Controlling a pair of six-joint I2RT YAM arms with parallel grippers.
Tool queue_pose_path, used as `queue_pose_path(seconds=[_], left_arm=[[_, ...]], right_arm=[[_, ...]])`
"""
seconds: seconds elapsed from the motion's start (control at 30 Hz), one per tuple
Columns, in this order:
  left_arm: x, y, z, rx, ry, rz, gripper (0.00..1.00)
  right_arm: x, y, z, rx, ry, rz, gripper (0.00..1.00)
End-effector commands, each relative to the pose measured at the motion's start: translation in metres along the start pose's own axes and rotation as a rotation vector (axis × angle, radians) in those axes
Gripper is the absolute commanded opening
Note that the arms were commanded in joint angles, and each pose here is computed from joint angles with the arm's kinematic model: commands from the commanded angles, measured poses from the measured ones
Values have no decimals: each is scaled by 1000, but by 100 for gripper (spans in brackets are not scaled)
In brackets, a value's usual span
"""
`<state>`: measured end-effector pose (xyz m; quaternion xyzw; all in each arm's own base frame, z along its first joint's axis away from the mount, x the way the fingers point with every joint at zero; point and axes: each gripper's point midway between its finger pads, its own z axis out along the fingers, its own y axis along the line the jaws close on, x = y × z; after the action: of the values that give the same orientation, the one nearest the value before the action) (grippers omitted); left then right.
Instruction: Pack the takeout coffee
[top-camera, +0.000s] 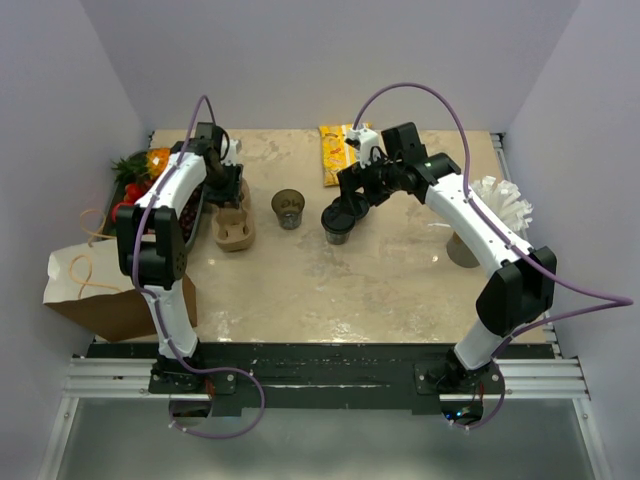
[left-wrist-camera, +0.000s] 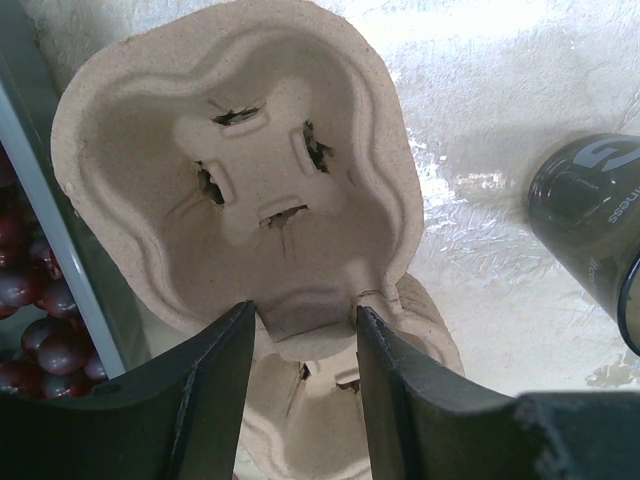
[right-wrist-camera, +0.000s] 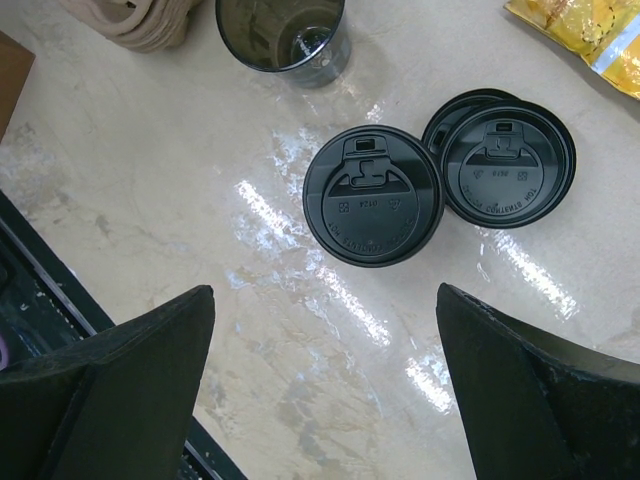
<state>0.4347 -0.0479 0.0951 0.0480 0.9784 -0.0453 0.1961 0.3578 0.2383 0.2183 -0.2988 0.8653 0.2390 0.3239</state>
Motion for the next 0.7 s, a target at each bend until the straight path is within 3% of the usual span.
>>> queue_pose_path(seconds=[0.0,0.17,0.33,0.43,0.57,0.67], left_arm=[[-5,2,3,2,-7,-16,50],[0,1,5,3,7,-18,49],[-8,-2,-4,15,-24,-9,42],[-21,-5,-22,30,-79,6,33],[-38,-8,-54,37,-169,23,12],[-45,-11,-77,46,-223,40,11]], right_arm=[[-14,1,-18,28,-62,-29,95],[-14,1,-18,28,-65,-30,96],[-16,0,-18,31,-66,-30,96],[-17,0,-18,33,-70,-33,96],[-15,-1,-15,29,-62,-25,96],[-18,0,-14,19,-64,-20,96]])
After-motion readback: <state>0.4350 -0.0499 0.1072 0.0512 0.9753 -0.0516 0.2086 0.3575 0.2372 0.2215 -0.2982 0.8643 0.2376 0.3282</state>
